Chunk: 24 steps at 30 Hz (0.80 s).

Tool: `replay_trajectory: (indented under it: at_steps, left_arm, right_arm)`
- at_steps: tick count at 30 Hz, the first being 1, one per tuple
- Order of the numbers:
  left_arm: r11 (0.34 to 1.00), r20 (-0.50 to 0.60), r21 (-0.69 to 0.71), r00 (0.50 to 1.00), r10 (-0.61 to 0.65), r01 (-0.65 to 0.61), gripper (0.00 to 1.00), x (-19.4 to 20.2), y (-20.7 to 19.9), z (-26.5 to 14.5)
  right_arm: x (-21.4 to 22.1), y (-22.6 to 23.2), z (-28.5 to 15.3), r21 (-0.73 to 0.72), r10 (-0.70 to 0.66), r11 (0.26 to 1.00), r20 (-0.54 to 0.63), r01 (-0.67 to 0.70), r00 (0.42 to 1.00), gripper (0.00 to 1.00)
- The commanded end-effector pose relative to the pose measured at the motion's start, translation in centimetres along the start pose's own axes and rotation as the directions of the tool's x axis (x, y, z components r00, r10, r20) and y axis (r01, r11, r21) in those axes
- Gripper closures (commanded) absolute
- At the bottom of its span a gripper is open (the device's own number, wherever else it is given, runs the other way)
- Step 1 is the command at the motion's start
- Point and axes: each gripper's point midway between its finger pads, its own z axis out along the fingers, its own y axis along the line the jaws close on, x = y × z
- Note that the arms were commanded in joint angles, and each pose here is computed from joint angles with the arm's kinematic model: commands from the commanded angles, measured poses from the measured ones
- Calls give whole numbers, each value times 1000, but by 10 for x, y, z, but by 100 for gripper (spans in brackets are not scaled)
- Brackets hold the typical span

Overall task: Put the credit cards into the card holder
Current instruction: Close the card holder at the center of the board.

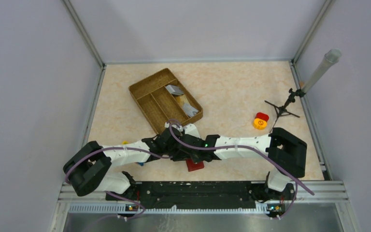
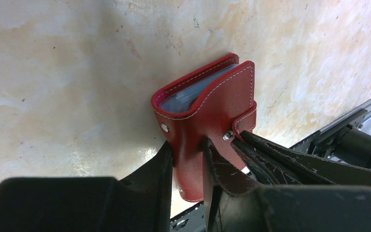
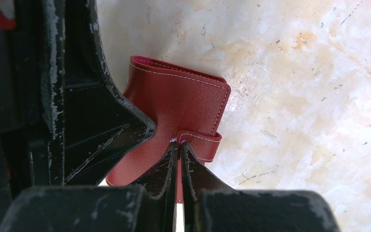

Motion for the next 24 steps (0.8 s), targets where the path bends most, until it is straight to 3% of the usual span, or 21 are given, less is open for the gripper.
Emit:
replay_trajectory:
  at_steps: [1,24]
  left_arm:
    - [979,-79,-200,997,9,-25,81,28,58,4]
    - [979,-83,-200,996,14,-31,82,27,57,4]
  right_arm:
    - [-8,29,-18,-124,-50,991,48,55,998,100]
    - [-7,51,-17,-173,-117,977,68,127,991,100]
